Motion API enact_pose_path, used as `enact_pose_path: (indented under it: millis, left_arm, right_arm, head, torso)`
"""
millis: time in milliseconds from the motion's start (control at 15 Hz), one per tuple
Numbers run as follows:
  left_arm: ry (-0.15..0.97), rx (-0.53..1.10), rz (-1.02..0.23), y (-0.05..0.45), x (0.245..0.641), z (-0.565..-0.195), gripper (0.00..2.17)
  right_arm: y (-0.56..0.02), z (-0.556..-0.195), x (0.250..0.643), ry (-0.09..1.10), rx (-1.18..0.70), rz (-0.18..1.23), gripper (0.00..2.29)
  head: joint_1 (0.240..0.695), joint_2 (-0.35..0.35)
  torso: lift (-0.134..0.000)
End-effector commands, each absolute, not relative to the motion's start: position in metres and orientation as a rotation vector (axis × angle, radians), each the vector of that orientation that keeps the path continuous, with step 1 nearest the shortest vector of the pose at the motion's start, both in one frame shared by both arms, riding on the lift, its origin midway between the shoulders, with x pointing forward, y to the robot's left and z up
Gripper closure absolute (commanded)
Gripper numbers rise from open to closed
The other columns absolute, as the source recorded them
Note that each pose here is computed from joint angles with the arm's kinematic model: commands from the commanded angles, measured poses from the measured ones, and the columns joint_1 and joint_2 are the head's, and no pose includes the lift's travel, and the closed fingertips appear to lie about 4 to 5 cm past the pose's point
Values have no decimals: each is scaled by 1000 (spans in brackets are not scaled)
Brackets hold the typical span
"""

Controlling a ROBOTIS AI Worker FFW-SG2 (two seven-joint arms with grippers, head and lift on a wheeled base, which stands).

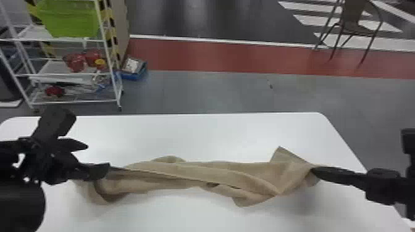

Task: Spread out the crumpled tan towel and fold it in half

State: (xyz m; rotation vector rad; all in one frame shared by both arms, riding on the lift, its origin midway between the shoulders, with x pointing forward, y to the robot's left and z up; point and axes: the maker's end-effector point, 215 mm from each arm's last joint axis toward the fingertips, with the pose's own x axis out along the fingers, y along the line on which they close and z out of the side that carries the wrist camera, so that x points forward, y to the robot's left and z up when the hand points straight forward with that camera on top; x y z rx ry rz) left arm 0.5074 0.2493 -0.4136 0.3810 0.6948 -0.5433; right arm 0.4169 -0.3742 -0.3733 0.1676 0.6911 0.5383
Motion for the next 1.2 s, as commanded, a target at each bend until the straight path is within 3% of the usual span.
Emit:
enact_pose_path:
  millis: [0, 400, 600, 667, 800, 933, 1000, 1067, 1133]
  left_arm:
    - [717, 379, -565, 246, 507, -421, 215]
    - [759, 402, -571, 259, 507, -428, 265]
    - [783, 397, -597, 256, 507, -438, 599]
    - [778, 402, -604, 254, 508, -437, 620]
    - [778, 399, -600, 256, 508, -437, 1015]
    - [762, 393, -583, 262, 505, -430, 1136]
    - [750, 383, -563, 267, 505, -421, 1737]
    - [742, 370, -540, 274, 504, -414, 1878]
    - [743, 354, -522, 281, 501, -411, 1878]
  right_arm:
    - [-376, -373, 417, 687, 164, 538, 2179]
    - [-377, -372, 419, 684, 163, 537, 2179]
    - [-376, -373, 419, 686, 164, 538, 2179]
    - [-378, -373, 419, 685, 164, 534, 2179]
    - [-379, -371, 420, 681, 162, 533, 2179]
    - [-381, -368, 423, 674, 163, 529, 2179]
    - [-383, -366, 424, 668, 165, 525, 2179]
    - [-384, -363, 426, 659, 163, 524, 2179]
    - [-386, -360, 426, 650, 167, 523, 2179]
  head:
    - [695, -148]
    - [695, -149]
    - [695, -144]
    - [695, -143]
    - [695, -145]
    - [695, -148]
    - [695, -147]
    - [695, -146]
    - [695, -143]
  torso:
    - [-121]
    - [-121]
    - [-121]
    - [-121]
    - [-121]
    - [-121]
    - [-121]
    - [-121]
    - [-121]
